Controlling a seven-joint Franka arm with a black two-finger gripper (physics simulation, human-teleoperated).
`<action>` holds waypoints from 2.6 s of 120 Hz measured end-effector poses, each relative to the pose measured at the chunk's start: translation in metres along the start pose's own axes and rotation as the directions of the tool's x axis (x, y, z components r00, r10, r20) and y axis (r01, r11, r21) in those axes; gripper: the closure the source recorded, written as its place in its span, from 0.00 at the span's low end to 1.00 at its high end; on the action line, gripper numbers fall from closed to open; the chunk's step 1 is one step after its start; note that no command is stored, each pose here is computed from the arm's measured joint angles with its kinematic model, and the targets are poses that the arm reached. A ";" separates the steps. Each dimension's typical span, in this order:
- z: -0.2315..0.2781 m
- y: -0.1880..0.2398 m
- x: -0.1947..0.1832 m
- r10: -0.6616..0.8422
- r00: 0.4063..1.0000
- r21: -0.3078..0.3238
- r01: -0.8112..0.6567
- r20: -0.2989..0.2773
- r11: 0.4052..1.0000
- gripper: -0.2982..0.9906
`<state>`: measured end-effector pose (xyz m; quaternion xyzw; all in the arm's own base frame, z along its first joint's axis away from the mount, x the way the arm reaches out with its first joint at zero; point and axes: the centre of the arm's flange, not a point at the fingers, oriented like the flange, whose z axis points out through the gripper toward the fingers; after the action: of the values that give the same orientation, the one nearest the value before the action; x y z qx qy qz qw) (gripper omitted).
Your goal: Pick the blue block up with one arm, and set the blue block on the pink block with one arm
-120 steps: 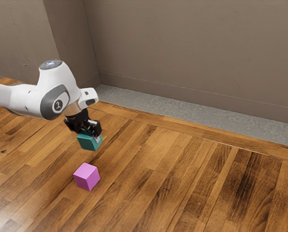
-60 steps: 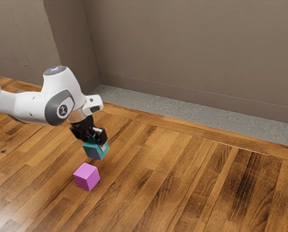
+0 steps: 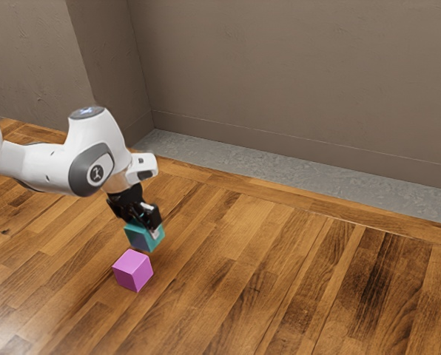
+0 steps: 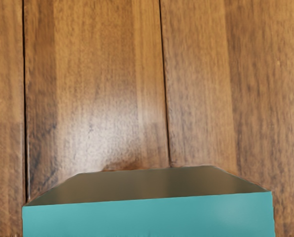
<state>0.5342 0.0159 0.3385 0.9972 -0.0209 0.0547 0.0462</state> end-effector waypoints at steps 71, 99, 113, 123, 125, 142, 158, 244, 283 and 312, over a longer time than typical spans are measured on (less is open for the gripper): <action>0.004 0.001 -0.031 0.057 0.996 0.065 -0.061 0.063 0.996 0.49; 0.001 0.005 -0.045 0.063 0.995 0.092 -0.071 0.081 0.993 0.49; 0.000 0.007 -0.049 0.061 0.994 0.100 -0.069 0.086 0.993 0.49; 0.000 0.006 -0.052 0.054 0.995 0.103 -0.063 0.090 0.993 0.49; 0.000 0.006 -0.052 0.052 0.995 0.103 -0.062 0.090 0.993 0.49; 0.001 0.006 -0.055 0.042 0.995 0.105 -0.052 0.096 0.993 0.49; 0.001 0.006 -0.056 0.034 0.994 0.106 -0.044 0.100 0.993 0.49; 0.001 0.003 -0.050 0.010 0.996 0.096 -0.018 0.086 0.995 0.49; 0.001 0.004 -0.049 0.012 0.996 0.095 -0.021 0.085 0.995 0.40; -0.002 0.004 -0.048 0.021 0.997 0.095 -0.028 0.079 0.995 0.29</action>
<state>0.4861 0.0141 0.3359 0.9993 -0.0322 0.0170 -0.0033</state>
